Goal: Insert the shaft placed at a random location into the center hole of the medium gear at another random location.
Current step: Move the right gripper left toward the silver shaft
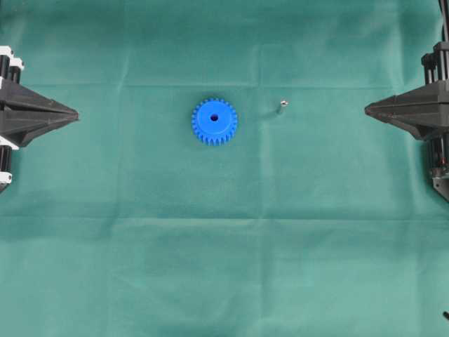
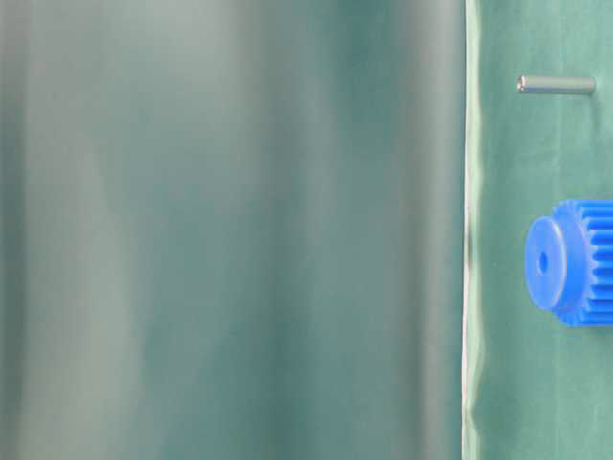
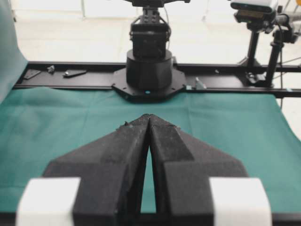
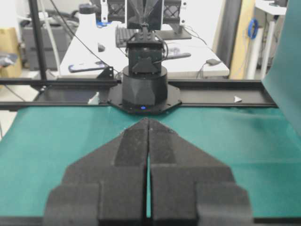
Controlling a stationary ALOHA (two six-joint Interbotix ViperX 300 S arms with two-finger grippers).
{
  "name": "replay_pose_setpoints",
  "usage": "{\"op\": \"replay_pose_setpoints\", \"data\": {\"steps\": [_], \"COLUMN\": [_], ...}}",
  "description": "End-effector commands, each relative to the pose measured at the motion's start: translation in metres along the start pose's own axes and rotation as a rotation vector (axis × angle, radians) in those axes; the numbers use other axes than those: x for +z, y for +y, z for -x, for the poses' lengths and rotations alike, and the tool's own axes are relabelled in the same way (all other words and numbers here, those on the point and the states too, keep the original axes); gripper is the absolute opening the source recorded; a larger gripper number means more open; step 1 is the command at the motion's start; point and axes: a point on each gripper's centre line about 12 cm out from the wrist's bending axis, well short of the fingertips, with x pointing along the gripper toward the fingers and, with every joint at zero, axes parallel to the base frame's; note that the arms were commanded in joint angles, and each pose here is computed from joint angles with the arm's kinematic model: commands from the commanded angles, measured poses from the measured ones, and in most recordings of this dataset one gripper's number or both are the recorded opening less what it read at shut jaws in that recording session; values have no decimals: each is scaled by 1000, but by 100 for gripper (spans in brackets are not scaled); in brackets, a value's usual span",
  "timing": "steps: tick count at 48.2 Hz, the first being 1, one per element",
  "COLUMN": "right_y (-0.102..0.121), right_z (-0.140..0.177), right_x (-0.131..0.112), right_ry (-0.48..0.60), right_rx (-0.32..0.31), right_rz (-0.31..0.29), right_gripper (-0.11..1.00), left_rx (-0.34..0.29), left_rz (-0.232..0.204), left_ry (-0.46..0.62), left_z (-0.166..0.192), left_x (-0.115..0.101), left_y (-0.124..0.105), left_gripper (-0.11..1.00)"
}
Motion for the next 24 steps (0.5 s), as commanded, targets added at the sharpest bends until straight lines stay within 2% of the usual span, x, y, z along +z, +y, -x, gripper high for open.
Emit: {"op": "replay_pose_setpoints", "data": {"steps": [1, 12, 19, 22, 24], "right_y": [-1, -7, -16, -22, -25], "right_z": [-3, -10, -16, -19, -21], "right_x": [5, 0, -14, -22, -27], "right_ry": [-6, 23, 80, 107, 123], "right_rx": [-7, -34, -75, -99, -115], "right_rz": [-18, -3, -4, -5, -5], "right_gripper": [1, 1, 2, 9, 19], "left_rx": [-3, -1, 2, 6, 9], "left_rz": [-15, -7, -9, -9, -10], "left_ry": [3, 31, 32, 32, 32], "left_z": [-4, -4, -4, -4, -4], "left_x": [7, 3, 3, 3, 3], "left_y": [0, 0, 1, 2, 2], "left_gripper": [0, 0, 0, 0, 0]}}
